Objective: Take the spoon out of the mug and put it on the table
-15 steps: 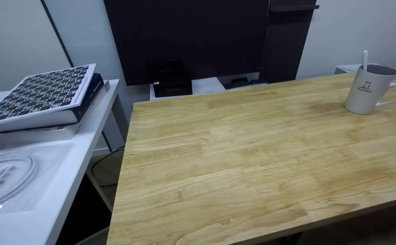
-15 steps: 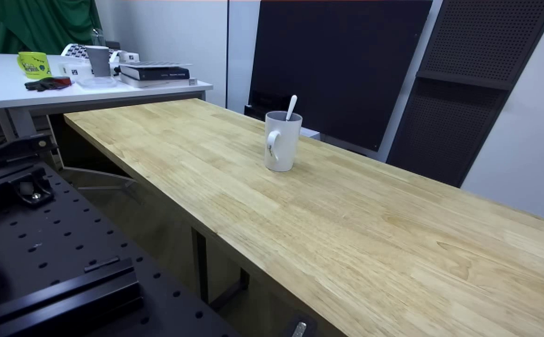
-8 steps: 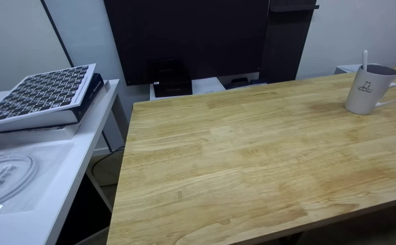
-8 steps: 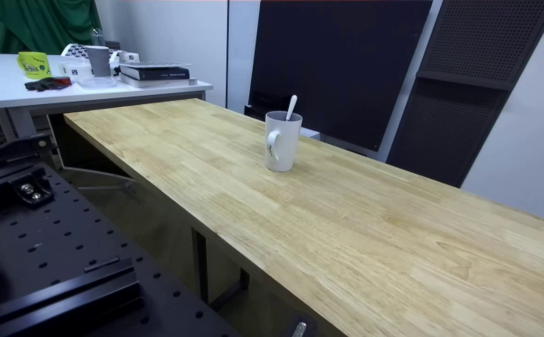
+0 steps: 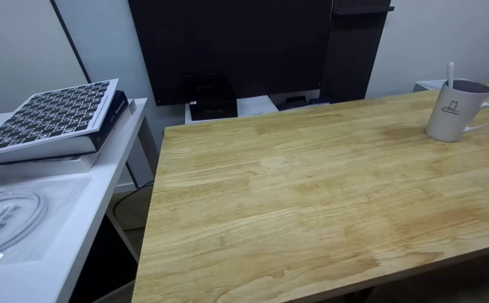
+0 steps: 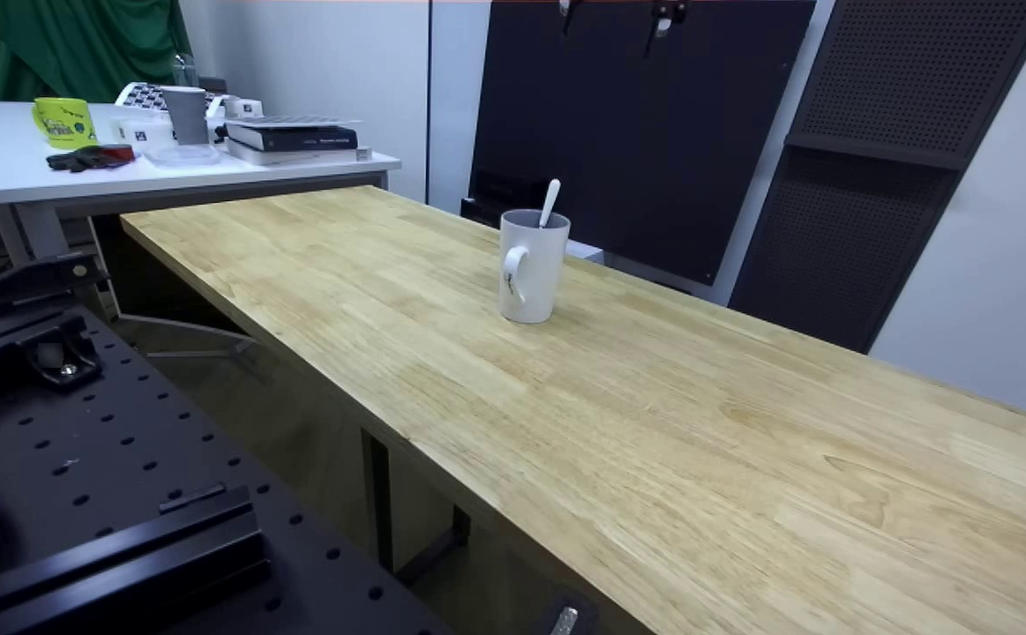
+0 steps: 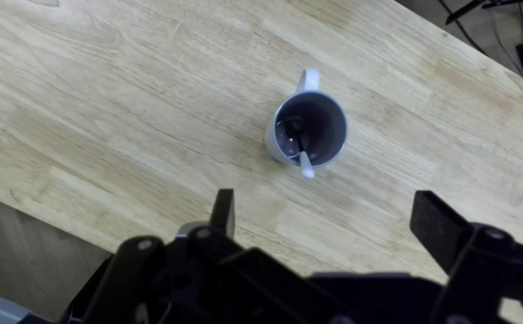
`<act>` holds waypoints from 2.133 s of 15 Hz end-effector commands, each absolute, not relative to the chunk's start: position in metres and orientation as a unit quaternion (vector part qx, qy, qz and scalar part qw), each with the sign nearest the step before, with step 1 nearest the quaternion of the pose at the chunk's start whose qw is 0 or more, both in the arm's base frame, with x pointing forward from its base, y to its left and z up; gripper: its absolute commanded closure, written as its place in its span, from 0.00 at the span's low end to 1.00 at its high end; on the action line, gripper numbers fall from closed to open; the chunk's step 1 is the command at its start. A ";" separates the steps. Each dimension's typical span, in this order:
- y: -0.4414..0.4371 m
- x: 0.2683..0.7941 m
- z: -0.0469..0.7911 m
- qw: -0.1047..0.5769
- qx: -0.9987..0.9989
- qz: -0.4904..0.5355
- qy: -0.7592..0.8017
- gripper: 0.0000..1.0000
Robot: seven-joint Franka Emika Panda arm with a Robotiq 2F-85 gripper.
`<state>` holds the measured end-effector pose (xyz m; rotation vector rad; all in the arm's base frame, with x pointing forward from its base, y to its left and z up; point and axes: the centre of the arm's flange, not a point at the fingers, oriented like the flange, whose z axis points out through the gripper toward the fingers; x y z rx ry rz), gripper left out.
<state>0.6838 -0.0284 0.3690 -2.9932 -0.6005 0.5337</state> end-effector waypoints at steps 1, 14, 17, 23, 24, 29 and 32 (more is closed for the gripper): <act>-0.016 0.682 0.346 0.041 -0.959 0.194 -0.201 0.00; 0.003 0.653 0.263 0.062 -0.943 0.246 -0.216 0.00; -0.004 0.649 0.252 0.058 -0.943 0.247 -0.214 0.00; -0.011 0.654 0.232 0.043 -0.949 0.227 -0.215 0.00; -0.011 0.655 0.229 0.042 -0.950 0.223 -0.216 0.00; -0.008 0.657 0.213 0.035 -0.954 0.207 -0.215 0.00; -0.007 0.659 0.206 0.026 -0.955 0.199 -0.219 0.00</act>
